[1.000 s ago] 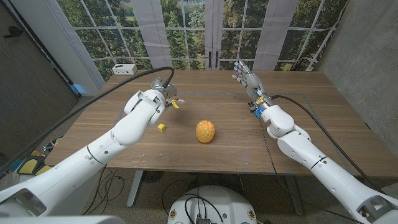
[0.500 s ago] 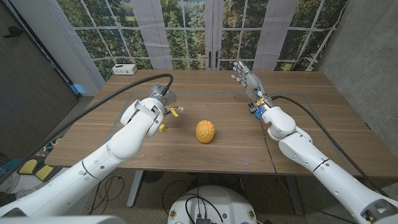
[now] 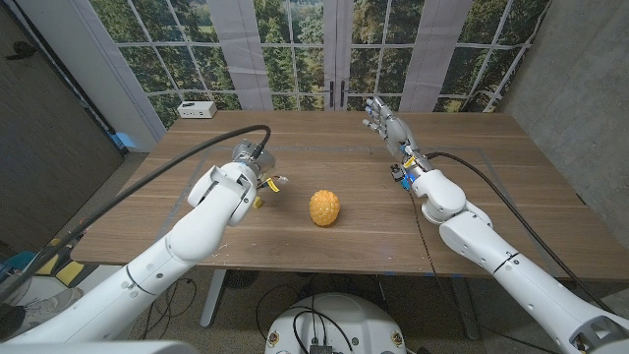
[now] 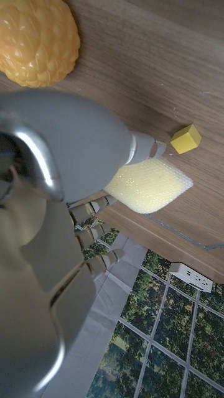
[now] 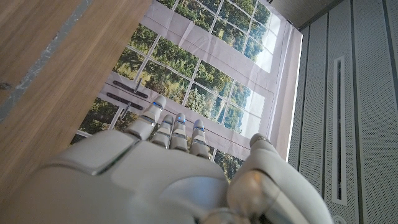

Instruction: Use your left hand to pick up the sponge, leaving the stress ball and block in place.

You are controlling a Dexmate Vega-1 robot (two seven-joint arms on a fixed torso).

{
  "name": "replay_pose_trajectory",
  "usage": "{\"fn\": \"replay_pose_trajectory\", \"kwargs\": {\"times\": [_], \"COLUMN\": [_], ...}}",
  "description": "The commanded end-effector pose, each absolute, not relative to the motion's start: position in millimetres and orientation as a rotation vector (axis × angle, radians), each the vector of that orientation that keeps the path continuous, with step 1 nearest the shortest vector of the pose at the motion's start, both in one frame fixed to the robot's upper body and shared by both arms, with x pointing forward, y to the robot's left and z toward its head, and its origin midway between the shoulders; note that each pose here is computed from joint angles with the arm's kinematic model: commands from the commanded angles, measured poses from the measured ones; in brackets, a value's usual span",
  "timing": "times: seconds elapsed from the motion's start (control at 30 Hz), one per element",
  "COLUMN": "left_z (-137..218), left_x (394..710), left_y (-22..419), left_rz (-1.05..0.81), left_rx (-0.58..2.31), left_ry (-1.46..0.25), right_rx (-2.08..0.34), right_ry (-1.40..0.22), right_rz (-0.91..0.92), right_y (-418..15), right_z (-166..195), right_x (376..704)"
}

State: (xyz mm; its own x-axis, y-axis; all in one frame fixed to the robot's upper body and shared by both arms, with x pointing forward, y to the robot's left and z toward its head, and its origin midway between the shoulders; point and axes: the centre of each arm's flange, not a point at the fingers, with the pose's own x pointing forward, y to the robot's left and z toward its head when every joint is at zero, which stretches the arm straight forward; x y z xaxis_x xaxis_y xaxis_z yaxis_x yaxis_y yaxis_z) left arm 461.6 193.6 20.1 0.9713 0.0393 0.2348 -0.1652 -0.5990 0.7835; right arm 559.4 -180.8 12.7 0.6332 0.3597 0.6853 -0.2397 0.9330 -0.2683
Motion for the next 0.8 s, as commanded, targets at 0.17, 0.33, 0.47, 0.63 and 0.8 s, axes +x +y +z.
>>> {"fn": "replay_pose_trajectory", "kwargs": {"times": [0.17, 0.33, 0.47, 0.63, 0.8], "left_z": [2, -3, -6, -10, -13], "left_x": [477, 479, 478, 478, 480], "left_y": [194, 196, 197, 200, 204], "left_rz": [0.221, 0.199, 0.198, 0.203, 0.194], "left_rx": [2.204, 2.198, 2.2, 2.195, 2.196], "left_ry": [-0.041, -0.02, -0.013, -0.012, -0.027], "right_rx": [-0.152, -0.145, -0.139, -0.142, -0.148], "right_ry": [-0.803, -0.796, -0.794, -0.792, -0.791], "right_rz": [0.334, 0.332, 0.331, 0.334, 0.336], "right_y": [-182, -183, -184, -183, -181], "right_z": [4, -1, -2, -2, -3], "right_x": [561, 563, 563, 563, 564]}}
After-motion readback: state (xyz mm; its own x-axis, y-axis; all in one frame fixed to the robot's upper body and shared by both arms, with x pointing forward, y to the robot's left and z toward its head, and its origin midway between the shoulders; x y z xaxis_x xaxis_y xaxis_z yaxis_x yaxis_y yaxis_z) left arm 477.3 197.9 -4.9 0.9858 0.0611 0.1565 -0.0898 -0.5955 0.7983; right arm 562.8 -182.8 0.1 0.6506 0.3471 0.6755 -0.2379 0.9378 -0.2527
